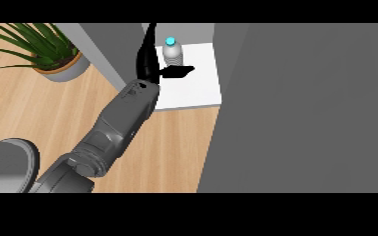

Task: Pick up the bottled water, place it into the cabinet and close the cabinet

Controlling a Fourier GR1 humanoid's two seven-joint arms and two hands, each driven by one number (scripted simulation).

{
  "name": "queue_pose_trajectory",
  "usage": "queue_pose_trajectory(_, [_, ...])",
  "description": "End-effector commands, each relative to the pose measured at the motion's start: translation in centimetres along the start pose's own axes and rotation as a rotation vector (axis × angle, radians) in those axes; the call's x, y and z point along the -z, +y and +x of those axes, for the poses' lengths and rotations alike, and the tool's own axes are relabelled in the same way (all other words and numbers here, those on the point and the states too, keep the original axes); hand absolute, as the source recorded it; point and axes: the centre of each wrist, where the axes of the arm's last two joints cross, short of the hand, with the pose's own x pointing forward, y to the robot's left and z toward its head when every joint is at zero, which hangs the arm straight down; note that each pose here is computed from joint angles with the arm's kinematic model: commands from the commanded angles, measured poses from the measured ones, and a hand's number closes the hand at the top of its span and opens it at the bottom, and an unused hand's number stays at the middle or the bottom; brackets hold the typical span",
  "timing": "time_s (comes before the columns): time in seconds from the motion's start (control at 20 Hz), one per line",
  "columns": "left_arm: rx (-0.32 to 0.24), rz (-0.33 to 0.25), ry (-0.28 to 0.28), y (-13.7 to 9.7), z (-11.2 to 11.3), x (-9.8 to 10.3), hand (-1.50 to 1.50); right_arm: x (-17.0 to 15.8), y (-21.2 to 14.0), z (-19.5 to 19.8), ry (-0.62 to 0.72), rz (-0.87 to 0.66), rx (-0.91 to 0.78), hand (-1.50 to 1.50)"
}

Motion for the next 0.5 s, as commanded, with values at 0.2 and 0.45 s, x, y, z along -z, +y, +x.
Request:
queue_pose_trajectory(0.2, [-0.275, -0.097, -0.148, 0.0, 0.2, -0.3, 1.5, -0.5, 0.4, 0.9, -0.015, 0.018, 0.027, -1.5])
queue_pose_trajectory(0.45, [-0.46, -0.169, -0.208, 0.1, 0.9, 0.1, 1.5, -0.6, 0.0, 2.4, -0.022, -0.011, 0.028, -1.5])
